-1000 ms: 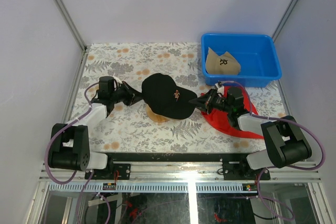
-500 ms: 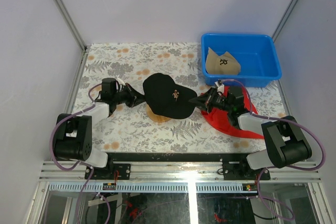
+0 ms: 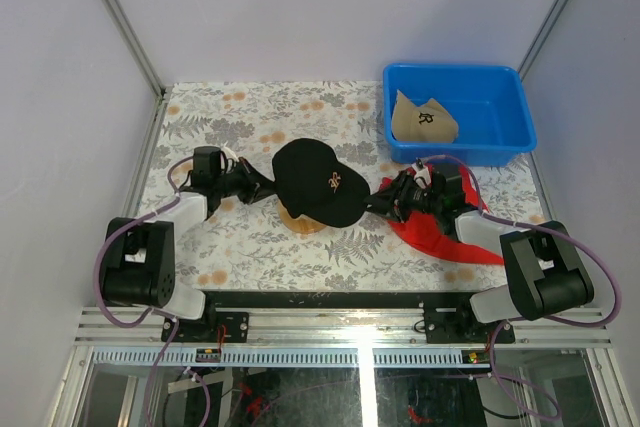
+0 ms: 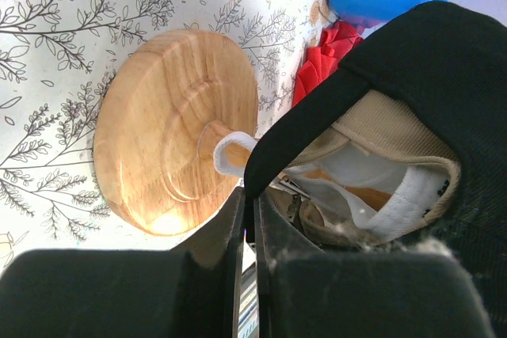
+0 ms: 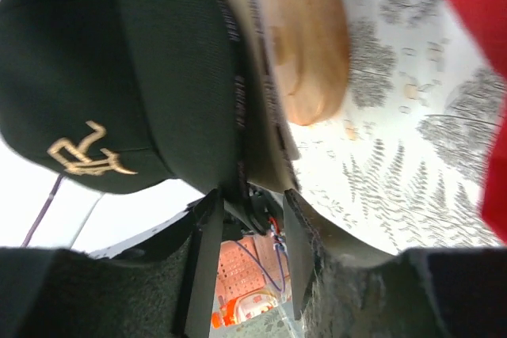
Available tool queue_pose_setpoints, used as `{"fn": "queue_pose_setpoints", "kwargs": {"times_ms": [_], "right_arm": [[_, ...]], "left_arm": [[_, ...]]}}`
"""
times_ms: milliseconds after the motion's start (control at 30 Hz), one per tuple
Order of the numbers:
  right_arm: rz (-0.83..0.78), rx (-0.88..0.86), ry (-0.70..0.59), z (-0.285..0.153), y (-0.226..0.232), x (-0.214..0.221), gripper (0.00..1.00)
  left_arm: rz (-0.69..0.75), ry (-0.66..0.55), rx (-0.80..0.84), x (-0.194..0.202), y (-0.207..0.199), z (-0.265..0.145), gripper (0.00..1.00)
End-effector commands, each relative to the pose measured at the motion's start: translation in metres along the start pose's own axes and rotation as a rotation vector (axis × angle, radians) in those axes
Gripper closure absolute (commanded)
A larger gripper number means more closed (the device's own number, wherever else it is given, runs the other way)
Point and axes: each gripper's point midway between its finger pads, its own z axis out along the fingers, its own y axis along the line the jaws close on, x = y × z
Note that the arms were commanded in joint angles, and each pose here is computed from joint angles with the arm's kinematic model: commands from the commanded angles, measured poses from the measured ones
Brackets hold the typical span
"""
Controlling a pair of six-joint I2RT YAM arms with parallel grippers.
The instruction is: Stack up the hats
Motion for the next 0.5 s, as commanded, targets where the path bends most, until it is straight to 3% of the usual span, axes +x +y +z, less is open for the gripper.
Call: {"fn": "queue_pose_setpoints", "kwargs": {"times_ms": [0,300,467], "right_arm": [[0.023,0.206,-0.015,-0.009,-0.041,0.001,0.57],[-0.069,0.258,-0.068,-0.021,-0.023,-0.011,0.55],[-0.174,0.321,-0.126,-0.038,-0.005,-0.022,0.53]], "left_arm": [[-0.043,0.043,-0.193,0.019,0.045,-0.007,1.0],[-0.034,0.027,-0.156,0.015,0.025,-0.015,0.99],[-0.024,-0.007,-0.135,0.009,0.008,-0.022,0.85]]}}
